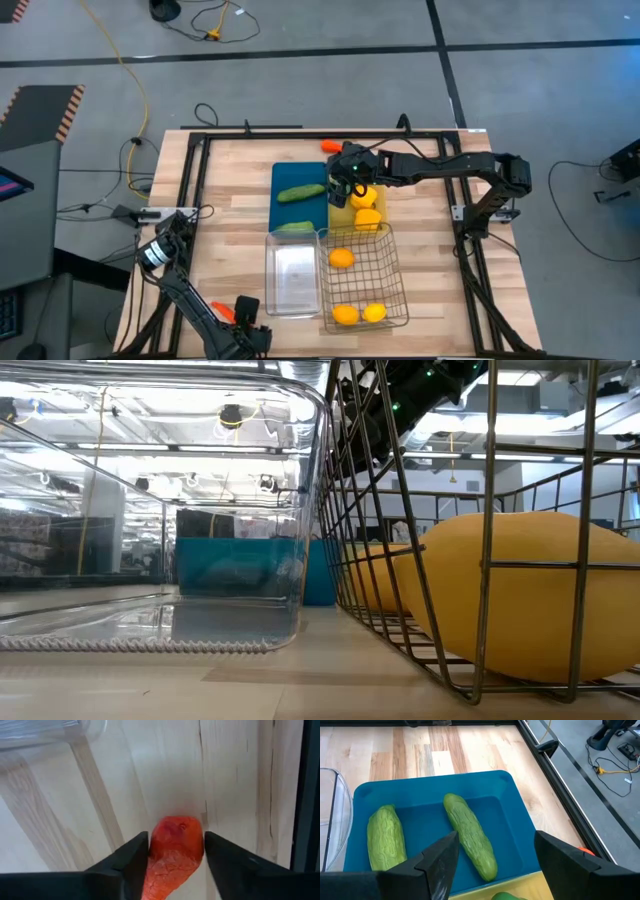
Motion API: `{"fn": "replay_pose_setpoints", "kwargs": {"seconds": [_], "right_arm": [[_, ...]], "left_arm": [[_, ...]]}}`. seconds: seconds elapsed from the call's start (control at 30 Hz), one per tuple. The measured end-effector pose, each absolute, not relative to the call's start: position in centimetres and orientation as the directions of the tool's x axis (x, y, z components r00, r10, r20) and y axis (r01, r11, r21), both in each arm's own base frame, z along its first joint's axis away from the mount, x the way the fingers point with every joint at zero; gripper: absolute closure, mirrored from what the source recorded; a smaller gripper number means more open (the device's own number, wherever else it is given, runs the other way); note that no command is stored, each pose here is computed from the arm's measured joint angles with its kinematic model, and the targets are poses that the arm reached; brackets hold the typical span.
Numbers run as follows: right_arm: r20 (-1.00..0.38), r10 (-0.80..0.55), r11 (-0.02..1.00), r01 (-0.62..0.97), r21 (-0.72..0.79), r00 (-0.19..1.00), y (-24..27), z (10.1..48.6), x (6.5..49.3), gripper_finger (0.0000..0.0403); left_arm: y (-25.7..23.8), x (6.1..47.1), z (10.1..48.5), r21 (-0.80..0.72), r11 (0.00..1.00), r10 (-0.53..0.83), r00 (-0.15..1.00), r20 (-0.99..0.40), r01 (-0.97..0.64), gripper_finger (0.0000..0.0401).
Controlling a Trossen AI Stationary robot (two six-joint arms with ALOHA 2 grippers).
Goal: Sort produce into baskets
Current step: Put the bottom carrot into the transparent basket
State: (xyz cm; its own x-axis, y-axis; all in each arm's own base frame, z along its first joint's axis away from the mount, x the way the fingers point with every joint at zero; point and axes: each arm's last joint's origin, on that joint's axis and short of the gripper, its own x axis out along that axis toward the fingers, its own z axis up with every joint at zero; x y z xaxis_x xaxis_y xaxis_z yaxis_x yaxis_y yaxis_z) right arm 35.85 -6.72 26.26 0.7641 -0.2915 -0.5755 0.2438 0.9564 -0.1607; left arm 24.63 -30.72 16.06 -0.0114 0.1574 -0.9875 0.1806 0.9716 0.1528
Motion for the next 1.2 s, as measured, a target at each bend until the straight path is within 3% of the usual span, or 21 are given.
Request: {"fn": "replay_pose_setpoints", "kwargs": {"seconds": [0.23,0.53,0.77,0.93,1.2], "right_arm": [[-0.576,-0.291,0.956,0.244,-0.161,0.764,-6.7,26.3,35.9,0.0117],[-0.576,-0.292,0.956,0.244,-0.161,0.764,-6.7,26.3,35.8,0.0117],[-0.57,-0.293,0.956,0.246,-0.161,0.767,-6.7,26.5,35.8,0.0117],[-0.559,-0.304,0.952,0.259,-0.162,0.771,-7.0,26.9,35.5,0.0117],[-0.542,-0.318,0.948,0.276,-0.159,0.778,-7.4,28.0,34.7,0.0117]], "left_arm": [[-30.5,24.8,16.1,0.162,0.971,0.166,-0.011,-0.986,0.176,0.0307],[-29.6,24.6,16.6,0.238,0.957,0.251,-0.059,-0.966,0.165,0.0288],[-28.5,24.6,19.5,0.343,0.917,0.372,-0.127,-0.919,0.205,0.0299],[-28.1,25.8,22.5,0.389,0.901,0.388,0.047,-0.921,0.19,0.0298],[-24.6,26.1,29.0,0.477,0.879,0.449,0.329,-0.831,0.004,0.0297]]}}
